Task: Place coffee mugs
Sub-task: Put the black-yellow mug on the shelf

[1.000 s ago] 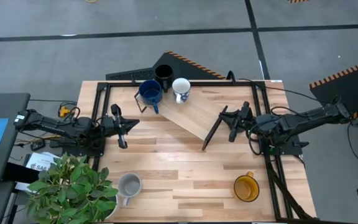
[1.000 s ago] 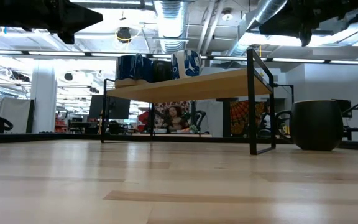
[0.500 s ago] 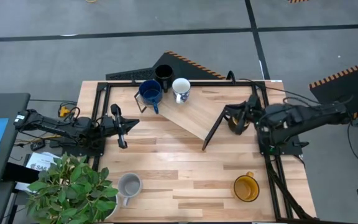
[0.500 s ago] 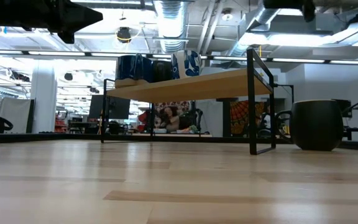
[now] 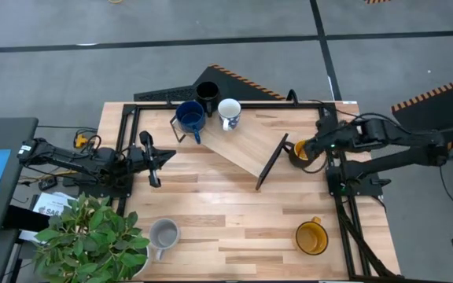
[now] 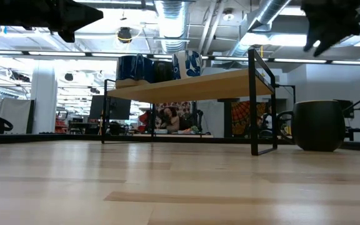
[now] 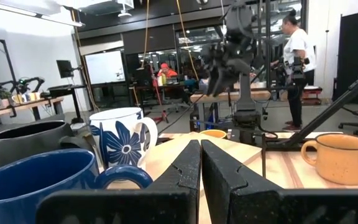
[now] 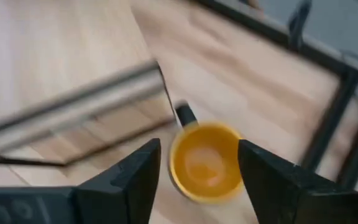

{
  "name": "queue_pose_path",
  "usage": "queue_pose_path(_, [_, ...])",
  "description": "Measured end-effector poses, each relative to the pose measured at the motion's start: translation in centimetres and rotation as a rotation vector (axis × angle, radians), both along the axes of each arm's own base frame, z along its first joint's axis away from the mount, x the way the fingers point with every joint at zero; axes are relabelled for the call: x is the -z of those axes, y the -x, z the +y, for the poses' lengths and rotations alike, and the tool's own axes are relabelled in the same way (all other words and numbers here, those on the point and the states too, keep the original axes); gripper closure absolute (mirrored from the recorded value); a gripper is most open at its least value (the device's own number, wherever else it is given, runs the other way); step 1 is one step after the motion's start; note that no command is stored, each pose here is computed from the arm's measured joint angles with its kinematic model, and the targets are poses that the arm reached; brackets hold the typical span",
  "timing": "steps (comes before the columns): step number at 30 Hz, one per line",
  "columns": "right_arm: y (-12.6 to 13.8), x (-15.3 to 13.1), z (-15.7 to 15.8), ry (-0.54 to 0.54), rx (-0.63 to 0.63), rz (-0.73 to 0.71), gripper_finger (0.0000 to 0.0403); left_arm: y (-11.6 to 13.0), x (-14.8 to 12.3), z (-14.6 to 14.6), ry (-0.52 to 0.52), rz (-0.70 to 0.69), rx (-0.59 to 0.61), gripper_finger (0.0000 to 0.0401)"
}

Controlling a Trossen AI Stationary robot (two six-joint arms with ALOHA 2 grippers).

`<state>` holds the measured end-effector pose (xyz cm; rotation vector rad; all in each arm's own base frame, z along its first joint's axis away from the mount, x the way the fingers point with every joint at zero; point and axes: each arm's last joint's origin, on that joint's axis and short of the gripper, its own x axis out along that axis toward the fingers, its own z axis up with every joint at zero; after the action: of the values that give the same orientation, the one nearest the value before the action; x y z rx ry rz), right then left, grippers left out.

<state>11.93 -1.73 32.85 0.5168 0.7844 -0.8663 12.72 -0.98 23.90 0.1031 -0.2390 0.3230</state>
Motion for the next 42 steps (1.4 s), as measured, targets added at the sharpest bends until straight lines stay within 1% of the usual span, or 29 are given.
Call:
queue_pose_path(4, [-0.9, 1.3, 0.0, -0.057, -0.005, 0.085, 0.0153, 0.0, 0.0, 0.0, 0.001, -0.005, 0.000, 0.0401])
queue_pose_path(8, [-1.9, 3.5, 0.0, -0.070, -0.037, 0.206, 0.0153, 0.0, 0.0, 0.0, 0.001, -0.005, 0.000, 0.0401])
queue_pose_path(12, [-2.4, 5.7, -0.1, -0.148, -0.061, 0.317, 0.0154, 0.0, 0.0, 0.0, 0.001, -0.005, 0.000, 0.0401])
queue_pose_path(16, [-2.8, 7.2, -0.3, -0.221, -0.102, 0.383, 0.0154, 0.0, 0.0, 0.0, 0.001, -0.005, 0.000, 0.0401])
queue_pose_path(21, [-3.3, 8.3, -0.8, -0.213, -0.196, 0.376, 0.0154, 0.0, -0.1, 0.0, 0.003, -0.015, 0.000, 0.0401])
queue_pose_path(30, [-3.6, 8.6, -1.3, -0.191, -0.249, 0.398, 0.0154, 0.0, -0.1, 0.0, 0.003, -0.015, 0.000, 0.0401])
queue_pose_path(32, [-3.8, 8.9, -1.3, -0.194, -0.259, 0.423, 0.0154, 0.0, -0.1, 0.0, 0.003, -0.015, 0.000, 0.0401])
queue_pose_path(37, [-4.9, 10.0, -1.4, -0.197, -0.343, 0.523, 0.0154, 0.0, -0.1, 0.0, 0.003, -0.015, 0.000, 0.0401])
queue_pose_path(42, [-5.7, 11.1, -1.6, -0.209, -0.373, 0.603, 0.0154, 0.0, -0.1, 0.0, 0.003, -0.015, 0.000, 0.0401])
